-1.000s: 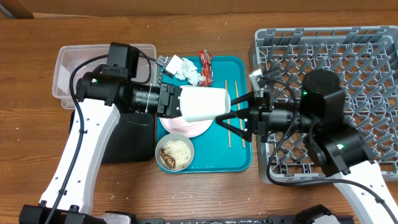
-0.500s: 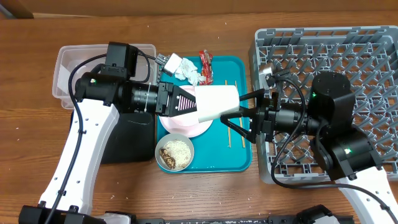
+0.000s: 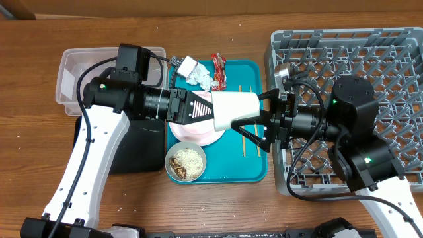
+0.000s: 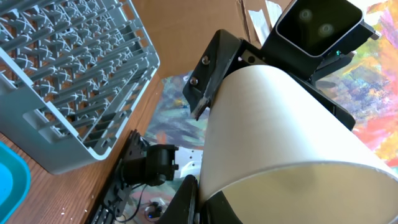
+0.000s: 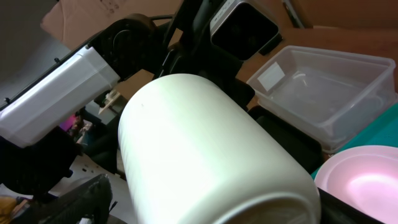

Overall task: Sort waste into correct bins and load items into the dishwasher
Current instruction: 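Carry the white cup with the right gripper over the grey rack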

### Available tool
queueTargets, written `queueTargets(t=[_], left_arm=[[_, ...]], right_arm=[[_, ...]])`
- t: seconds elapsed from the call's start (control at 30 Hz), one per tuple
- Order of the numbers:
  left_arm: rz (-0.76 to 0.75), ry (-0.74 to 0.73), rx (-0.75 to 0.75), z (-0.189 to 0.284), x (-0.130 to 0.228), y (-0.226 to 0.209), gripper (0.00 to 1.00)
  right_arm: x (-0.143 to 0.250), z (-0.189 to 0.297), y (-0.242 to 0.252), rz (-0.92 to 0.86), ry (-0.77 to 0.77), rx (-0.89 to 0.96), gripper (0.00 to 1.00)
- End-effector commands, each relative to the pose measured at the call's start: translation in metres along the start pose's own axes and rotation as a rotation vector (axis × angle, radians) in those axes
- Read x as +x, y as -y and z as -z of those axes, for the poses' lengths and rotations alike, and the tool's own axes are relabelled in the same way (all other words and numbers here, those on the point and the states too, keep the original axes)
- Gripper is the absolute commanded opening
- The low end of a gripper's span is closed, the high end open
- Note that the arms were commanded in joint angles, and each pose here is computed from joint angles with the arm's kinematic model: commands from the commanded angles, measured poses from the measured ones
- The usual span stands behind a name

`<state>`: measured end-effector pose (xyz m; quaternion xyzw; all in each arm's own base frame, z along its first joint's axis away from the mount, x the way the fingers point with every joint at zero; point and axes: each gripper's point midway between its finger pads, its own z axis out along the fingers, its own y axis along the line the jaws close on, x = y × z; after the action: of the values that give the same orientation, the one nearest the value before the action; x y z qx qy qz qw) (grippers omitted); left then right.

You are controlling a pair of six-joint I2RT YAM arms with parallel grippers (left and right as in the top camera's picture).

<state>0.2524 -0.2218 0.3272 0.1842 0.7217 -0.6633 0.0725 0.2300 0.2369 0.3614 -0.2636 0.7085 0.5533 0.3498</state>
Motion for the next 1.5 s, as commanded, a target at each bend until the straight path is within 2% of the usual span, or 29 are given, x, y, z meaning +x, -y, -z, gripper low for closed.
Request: queueTargets(t=[0.0, 0.13, 0.2, 0.23, 0.3, 0.4, 0.43, 0.47, 0.57, 0.67, 0.77, 0.9, 1.0, 1.1, 1.33, 1.47], left_arm=[[-0.028, -0.004, 0.013, -0.001, 0.001, 0.001, 0.04], [-0.028, -0.003, -0.002, -0.001, 0.000, -0.001, 0.04], [-0.019, -0.002, -0.023, -0.001, 0.000, -0.005, 0.04], [-0.010, -0.002, -0.041, -0.001, 0.000, -0.008, 0.11], [0.020, 0.001, -0.091, 0.000, 0.000, -0.017, 0.43], [0.052, 0.011, -0.175, 0.003, -0.001, -0.031, 0.55], [0.060, 0.013, -0.190, 0.003, -0.001, -0.034, 0.63], [0.072, 0.016, -0.204, 0.004, -0.001, -0.036, 0.75], [0.078, 0.030, -0.237, 0.009, -0.003, -0.042, 0.92], [0.110, 0.047, -0.299, 0.017, -0.003, -0.053, 0.94], [0.143, 0.052, -0.362, 0.024, 0.000, -0.064, 0.93], [0.142, 0.053, -0.408, 0.026, 0.001, -0.071, 0.91], [0.142, 0.054, -0.437, 0.028, 0.001, -0.075, 0.91], [0.139, 0.056, -0.466, 0.030, 0.000, -0.080, 0.90], [0.143, 0.056, -0.479, 0.031, 0.001, -0.082, 0.90], [0.160, 0.047, -0.481, 0.031, 0.005, -0.082, 0.90]], right_arm=[[-0.007, -0.001, -0.014, 0.044, 0.001, -0.046, 0.84], [-0.007, -0.001, -0.021, 0.060, -0.005, -0.081, 0.68], [-0.007, -0.001, -0.021, 0.060, -0.005, -0.081, 0.68], [-0.007, -0.001, -0.021, 0.060, -0.004, -0.080, 0.67], [-0.007, 0.000, -0.023, 0.065, -0.001, -0.081, 0.66], [-0.010, 0.006, -0.027, 0.078, 0.015, -0.072, 0.63], [-0.011, 0.009, -0.027, 0.078, 0.024, -0.058, 0.63], [-0.011, 0.012, -0.025, 0.074, 0.034, -0.035, 0.63], [-0.011, 0.031, -0.002, 0.007, 0.091, 0.161, 0.61], [-0.001, 0.062, 0.030, -0.104, 0.145, 0.423, 0.61], [0.033, 0.108, 0.064, -0.286, 0.168, 0.752, 0.61], [0.093, 0.156, 0.091, -0.522, 0.094, 1.090, 0.61], [0.128, 0.177, 0.100, -0.657, 0.011, 1.254, 0.61], [0.143, 0.180, 0.109, -0.720, -0.064, 1.314, 0.62], [0.146, 0.170, 0.158, -0.760, -0.174, 1.420, 0.62], [0.172, 0.155, 0.175, -0.860, -0.338, 1.418, 0.65]])
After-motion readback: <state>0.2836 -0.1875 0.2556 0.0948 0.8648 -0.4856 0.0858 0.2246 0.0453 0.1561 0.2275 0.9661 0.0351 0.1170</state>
